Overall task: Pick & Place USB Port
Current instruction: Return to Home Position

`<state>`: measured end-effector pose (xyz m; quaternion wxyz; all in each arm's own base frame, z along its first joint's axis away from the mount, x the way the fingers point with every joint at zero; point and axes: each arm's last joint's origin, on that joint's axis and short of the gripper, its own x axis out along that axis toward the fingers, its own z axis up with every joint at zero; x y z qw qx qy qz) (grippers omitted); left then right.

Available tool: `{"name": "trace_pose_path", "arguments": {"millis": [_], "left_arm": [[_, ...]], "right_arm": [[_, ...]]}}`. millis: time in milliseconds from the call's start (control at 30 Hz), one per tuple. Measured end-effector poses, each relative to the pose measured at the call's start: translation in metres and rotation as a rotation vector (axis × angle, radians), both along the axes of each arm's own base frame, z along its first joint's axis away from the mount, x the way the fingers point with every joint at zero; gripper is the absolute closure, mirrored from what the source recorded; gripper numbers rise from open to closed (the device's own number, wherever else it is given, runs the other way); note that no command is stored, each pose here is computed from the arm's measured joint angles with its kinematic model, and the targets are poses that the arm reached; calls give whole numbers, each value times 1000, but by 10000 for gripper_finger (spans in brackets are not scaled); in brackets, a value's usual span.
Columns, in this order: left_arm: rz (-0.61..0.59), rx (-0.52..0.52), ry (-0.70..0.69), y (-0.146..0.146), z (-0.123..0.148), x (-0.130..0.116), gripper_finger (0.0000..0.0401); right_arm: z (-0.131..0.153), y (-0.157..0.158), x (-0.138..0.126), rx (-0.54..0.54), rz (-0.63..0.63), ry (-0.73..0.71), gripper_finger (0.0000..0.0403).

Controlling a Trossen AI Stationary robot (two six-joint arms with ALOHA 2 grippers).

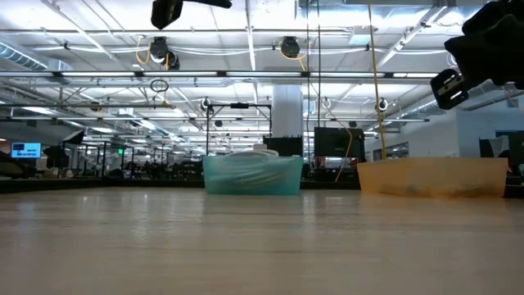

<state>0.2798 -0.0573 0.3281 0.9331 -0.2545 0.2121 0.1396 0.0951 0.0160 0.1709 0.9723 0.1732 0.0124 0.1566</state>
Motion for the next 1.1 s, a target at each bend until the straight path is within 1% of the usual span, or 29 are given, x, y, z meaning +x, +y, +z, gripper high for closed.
{"name": "trace_pose_path", "arguments": {"millis": [67,133,200,300,400,433,567,667,833,967,1100], "left_arm": [[16,28,-13,2,3,-2,363],[2,82,-18,2,6,-3,384],[-51,128,-8,1,7,-5,396],[-116,162,-6,0,11,-11,393],[-134,192,9,3,15,-25,398],[-134,196,-8,4,16,-30,398],[-126,209,-54,12,12,-63,399],[-119,200,-122,17,-3,-91,399],[-93,170,-307,25,-35,-128,400],[-96,154,-364,30,-64,-150,400],[-151,136,-440,31,-85,-163,400]], "right_arm": [[3,0,0,3,1,-31,403],[5,0,0,5,4,-48,403],[7,0,-1,8,5,-74,403],[7,0,-1,8,4,-74,403],[7,0,-1,8,4,-77,403],[7,0,-1,8,4,-76,403],[7,0,0,8,4,-70,403],[7,0,0,7,3,-69,403],[6,0,1,7,3,-64,403],[7,0,1,7,3,-65,403],[7,0,1,7,2,-65,403]]}}
